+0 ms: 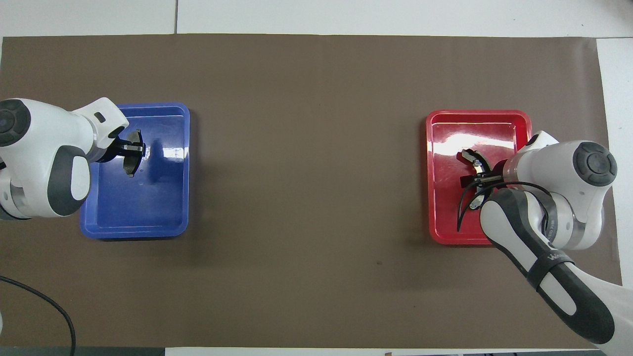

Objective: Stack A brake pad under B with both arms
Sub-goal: 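Grasp the curved pad with the right gripper while the left gripper lifts the dark pad, then place the dark pad mid-table with the left gripper while the right gripper lifts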

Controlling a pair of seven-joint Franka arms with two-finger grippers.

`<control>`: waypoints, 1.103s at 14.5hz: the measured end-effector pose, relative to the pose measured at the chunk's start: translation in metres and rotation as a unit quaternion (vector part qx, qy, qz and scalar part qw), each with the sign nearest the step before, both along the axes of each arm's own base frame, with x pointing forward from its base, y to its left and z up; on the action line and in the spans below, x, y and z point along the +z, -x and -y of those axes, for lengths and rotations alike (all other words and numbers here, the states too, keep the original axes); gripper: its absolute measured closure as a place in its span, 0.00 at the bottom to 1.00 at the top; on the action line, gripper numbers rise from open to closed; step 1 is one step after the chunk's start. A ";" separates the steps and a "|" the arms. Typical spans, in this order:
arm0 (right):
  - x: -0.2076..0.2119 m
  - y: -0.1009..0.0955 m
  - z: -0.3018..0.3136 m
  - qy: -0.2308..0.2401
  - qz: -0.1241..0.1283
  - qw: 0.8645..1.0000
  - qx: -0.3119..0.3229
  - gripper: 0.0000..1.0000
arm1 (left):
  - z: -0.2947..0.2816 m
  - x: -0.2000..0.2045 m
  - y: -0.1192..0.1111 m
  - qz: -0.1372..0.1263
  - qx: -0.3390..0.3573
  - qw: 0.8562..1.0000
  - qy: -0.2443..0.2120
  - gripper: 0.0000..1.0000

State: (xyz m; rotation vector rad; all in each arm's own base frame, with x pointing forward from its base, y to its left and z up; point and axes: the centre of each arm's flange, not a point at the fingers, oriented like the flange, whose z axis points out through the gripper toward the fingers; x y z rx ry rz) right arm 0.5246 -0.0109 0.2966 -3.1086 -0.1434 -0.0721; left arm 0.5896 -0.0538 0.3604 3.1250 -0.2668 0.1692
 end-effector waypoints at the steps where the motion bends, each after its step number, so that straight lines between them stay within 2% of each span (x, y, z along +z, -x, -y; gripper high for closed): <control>1: 0.000 0.000 0.000 0.000 0.000 1.000 0.000 0.29 | 0.022 0.004 0.000 0.002 0.007 1.000 0.018 0.63; 3: 0.000 0.000 0.005 0.000 0.000 1.000 0.000 0.53 | 0.078 0.012 0.005 0.004 0.013 0.999 0.048 0.63; 4: 0.000 0.000 0.007 0.000 0.001 1.000 0.000 0.56 | 0.113 0.015 0.013 0.003 0.021 0.998 0.058 0.63; 7: 0.000 0.000 0.008 0.000 0.000 1.000 0.000 0.56 | 0.210 0.022 0.045 0.002 0.046 0.996 0.076 0.63; 9: 0.002 -0.001 0.008 0.000 -0.003 1.000 -0.001 0.56 | 0.251 0.019 0.062 0.007 0.039 0.996 0.084 0.63; 16: 0.069 -0.033 0.000 -0.009 -0.028 0.998 -0.058 0.56 | 0.318 -0.039 0.091 0.007 0.052 0.995 0.088 0.63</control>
